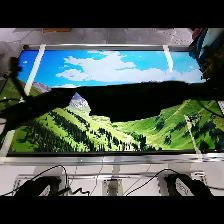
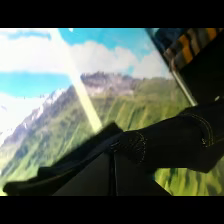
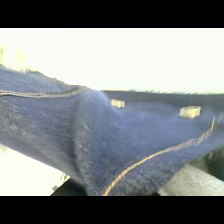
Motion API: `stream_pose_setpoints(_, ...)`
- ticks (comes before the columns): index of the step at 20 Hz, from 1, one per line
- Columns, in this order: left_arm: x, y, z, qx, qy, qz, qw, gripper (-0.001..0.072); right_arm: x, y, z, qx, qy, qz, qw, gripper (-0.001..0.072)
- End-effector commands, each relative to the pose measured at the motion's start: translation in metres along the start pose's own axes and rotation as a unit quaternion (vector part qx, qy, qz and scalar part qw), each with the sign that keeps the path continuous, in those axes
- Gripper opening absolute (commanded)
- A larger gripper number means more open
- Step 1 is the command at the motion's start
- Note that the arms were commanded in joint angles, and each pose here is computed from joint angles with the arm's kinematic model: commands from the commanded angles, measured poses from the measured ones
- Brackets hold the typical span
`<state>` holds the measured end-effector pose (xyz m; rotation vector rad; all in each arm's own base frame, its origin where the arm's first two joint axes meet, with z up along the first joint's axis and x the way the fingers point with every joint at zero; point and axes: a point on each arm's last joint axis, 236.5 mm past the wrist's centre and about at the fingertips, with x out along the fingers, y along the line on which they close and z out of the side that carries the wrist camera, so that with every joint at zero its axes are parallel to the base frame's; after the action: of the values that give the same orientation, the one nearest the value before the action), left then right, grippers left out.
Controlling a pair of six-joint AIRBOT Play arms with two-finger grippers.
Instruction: Fold the clothes and pants, and hang the long-sleeved shirts on hangers.
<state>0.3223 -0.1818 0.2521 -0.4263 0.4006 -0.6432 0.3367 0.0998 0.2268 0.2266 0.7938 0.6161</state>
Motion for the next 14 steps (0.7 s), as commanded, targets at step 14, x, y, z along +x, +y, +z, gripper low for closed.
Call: stream_pose_setpoints(14,-0.11,-0.061,0.032,-0.081,-0.11,-0.021,0.99,0.0003,-0.165,0.155,0.025,-0.111,-0.211,-0.029,0.971,0.0008)
